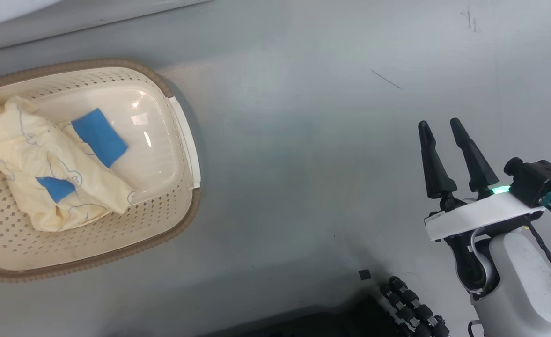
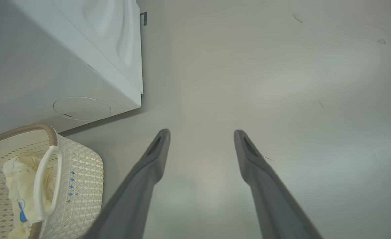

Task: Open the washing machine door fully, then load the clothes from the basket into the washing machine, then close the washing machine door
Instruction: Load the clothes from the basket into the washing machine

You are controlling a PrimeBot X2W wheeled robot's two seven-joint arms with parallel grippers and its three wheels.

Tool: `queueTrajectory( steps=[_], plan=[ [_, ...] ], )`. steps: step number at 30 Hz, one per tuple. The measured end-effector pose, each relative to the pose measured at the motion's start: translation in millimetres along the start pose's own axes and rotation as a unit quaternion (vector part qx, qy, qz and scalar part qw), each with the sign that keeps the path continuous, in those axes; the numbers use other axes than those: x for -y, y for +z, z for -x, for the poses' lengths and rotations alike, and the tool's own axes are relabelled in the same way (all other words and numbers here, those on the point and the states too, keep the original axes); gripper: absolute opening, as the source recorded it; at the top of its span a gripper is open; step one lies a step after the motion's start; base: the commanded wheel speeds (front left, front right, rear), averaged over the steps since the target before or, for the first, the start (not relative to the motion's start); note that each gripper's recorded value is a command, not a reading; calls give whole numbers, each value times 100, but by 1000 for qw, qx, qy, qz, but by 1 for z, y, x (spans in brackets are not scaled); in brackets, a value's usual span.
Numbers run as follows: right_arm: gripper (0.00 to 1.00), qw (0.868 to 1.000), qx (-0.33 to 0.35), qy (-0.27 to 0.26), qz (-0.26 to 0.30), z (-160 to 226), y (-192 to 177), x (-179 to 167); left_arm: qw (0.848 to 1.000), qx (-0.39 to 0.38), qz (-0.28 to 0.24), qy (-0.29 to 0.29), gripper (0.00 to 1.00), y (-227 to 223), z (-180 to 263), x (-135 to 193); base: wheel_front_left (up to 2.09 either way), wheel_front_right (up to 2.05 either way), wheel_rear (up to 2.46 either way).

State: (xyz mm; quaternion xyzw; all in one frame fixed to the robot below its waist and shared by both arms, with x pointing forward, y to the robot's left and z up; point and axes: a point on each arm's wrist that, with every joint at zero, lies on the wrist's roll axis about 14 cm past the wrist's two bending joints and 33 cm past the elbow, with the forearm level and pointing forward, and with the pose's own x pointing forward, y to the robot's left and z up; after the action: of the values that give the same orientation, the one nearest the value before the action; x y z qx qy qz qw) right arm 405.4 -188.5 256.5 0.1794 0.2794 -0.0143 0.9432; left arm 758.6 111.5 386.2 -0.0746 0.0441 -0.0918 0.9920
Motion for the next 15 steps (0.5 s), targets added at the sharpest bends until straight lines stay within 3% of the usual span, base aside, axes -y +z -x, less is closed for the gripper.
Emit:
queueTrajectory(
  steps=[15],
  plan=[
    [100, 999, 39, 24, 6, 0, 29, -16, 999, 48, 11, 6, 100, 29, 33, 7, 0, 0, 0]
  ],
)
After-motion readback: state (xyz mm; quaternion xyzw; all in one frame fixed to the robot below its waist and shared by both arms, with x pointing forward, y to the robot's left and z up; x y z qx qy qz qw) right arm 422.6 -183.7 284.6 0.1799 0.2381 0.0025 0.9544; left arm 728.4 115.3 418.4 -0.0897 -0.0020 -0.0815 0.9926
